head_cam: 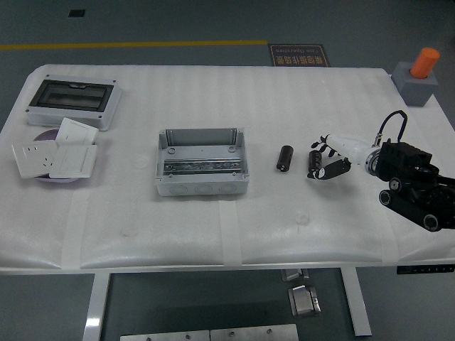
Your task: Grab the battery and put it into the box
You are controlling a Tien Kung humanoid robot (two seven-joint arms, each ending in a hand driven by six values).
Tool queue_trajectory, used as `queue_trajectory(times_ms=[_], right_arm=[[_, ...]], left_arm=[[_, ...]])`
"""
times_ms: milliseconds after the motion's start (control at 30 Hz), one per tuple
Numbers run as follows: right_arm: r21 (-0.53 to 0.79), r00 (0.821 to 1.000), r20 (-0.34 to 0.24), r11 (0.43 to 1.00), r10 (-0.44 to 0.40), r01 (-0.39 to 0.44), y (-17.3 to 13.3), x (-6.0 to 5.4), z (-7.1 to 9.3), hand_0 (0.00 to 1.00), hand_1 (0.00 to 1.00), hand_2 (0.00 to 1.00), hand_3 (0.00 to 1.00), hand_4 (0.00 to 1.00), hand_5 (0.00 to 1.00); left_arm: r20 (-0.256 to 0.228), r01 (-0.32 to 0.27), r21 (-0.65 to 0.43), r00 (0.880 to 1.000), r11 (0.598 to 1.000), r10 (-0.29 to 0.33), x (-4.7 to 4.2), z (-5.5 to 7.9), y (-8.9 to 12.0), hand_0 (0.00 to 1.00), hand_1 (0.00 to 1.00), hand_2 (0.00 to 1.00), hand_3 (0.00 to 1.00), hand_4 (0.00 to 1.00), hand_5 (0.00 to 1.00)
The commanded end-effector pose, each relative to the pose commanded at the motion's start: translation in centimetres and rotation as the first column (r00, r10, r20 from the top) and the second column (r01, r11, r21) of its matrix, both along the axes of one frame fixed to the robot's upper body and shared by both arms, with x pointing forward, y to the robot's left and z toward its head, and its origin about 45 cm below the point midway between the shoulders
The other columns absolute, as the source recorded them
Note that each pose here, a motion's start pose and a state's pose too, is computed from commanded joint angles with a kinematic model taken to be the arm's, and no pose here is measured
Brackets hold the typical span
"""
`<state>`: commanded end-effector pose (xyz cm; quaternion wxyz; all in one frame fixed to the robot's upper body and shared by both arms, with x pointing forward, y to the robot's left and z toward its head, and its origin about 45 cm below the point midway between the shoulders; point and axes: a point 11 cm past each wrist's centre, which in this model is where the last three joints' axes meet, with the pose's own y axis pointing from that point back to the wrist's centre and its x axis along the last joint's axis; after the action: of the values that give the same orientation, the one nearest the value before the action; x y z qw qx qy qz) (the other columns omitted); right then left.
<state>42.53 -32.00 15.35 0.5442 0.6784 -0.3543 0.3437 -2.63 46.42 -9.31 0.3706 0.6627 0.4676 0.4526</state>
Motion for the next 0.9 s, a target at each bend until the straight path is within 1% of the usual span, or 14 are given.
queue_trajectory(times_ms=[200,233,667,900], right_arm=[[0.005,1.000,-0.003,1.000,-0.003,0.003,-0.06,-0.15,-0.26,0.660,0.668,0.741,0.777,0.837,0.409],[0.005,1.000,-0.004,1.000,-0.004,0.004,-0.07,-0.18,-0.32,0.656,0.660,0.725,0.730,0.740,0.355],[0.016,1.000,0.009,1.000,0.002,-0.002,0.18,-0.23,-0.28,0.638,0.648,0.709,0.711,0.720,0.346],[0.047,0.999,0.040,0.999,0.000,-0.002,0.49,-0.10,0.52,0.635,0.647,0.697,0.707,0.718,0.345]], left_arm=[[-0.001,0.001,-0.001,1.000,1.000,-0.001,-0.03,0.00,-0.01,0.619,0.617,0.481,0.517,0.470,0.088],[-0.001,0.001,0.000,1.000,1.000,-0.001,-0.03,0.00,-0.01,0.619,0.617,0.483,0.519,0.469,0.089],[-0.001,-0.001,-0.005,1.000,1.000,0.001,-0.11,-0.10,-0.24,0.619,0.620,0.484,0.520,0.472,0.099],[-0.001,-0.004,-0.005,1.000,1.000,0.004,-0.18,-0.13,-0.30,0.619,0.621,0.488,0.525,0.470,0.102]])
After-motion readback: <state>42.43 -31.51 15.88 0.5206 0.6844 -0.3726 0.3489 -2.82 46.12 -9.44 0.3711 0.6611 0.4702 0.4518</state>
